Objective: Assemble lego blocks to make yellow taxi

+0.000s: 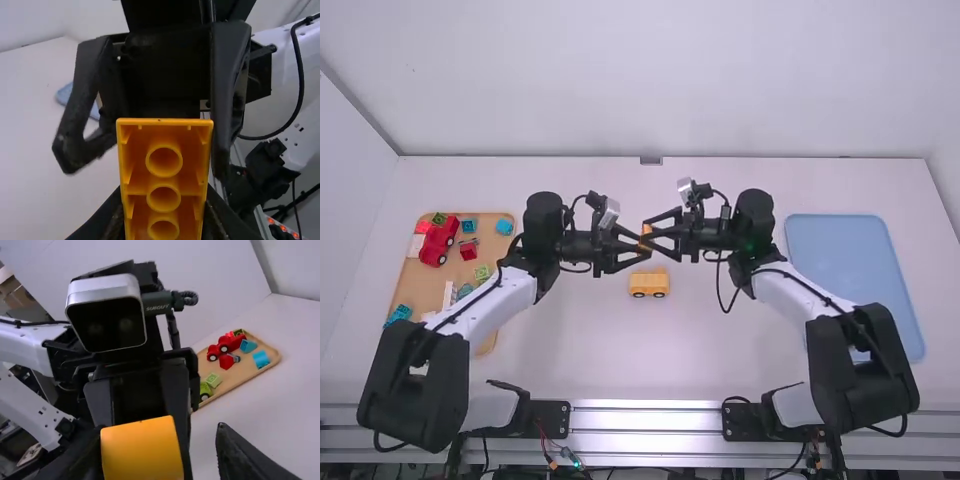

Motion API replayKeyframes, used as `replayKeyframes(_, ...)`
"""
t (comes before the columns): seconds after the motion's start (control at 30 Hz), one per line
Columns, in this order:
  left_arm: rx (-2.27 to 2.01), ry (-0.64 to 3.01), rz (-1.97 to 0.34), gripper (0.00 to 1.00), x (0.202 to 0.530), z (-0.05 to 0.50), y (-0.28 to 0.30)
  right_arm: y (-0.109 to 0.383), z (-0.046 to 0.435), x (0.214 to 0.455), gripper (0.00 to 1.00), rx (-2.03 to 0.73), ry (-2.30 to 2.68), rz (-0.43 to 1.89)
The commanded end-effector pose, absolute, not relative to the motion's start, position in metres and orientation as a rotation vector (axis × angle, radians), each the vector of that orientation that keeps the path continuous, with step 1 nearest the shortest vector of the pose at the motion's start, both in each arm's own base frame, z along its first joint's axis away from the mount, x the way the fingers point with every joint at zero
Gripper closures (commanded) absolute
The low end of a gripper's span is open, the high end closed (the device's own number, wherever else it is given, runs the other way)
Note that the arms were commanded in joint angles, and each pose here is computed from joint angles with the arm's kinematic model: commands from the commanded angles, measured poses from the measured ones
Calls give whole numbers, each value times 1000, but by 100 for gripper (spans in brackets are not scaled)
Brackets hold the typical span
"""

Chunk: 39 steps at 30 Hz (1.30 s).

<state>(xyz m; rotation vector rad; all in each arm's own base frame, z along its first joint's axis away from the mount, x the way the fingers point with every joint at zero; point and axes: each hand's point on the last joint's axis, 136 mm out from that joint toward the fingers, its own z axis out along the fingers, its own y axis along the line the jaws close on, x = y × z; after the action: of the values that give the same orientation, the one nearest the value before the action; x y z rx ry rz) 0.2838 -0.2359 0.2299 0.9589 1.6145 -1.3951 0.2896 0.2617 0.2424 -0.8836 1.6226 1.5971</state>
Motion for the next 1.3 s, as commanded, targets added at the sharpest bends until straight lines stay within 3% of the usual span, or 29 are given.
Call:
replayKeyframes(0.0,1006,1571,-1424,98,275,233,-236,265,256,291,51,-910,1579,1574)
replayKeyframes(0.07,1000,1575,-1417,98,277,233,-236,266,256,290,56,-912,1579,1576)
replayKeyframes(0.3,969,1596,-1379,98,284,231,-235,259,256,295,59,-898,1583,1569)
replayKeyframes(0.8,966,1576,-1378,97,286,237,-236,261,262,280,75,-998,1516,1597)
replayKeyframes(0.83,966,1576,-1378,93,286,237,-236,262,262,280,78,-998,1515,1597)
replayKeyframes(0.9,965,1576,-1378,74,286,237,-236,261,263,280,81,-1001,1508,1593)
replayKeyframes(1.0,964,1579,-1379,8,286,236,-236,261,267,282,87,-1002,1484,1569)
replayKeyframes(1.03,964,1579,-1378,1,286,237,-236,261,268,284,87,-997,1473,1555)
replayKeyframes(1.27,899,1612,-1290,1,302,233,-233,239,272,327,88,-815,1490,1382)
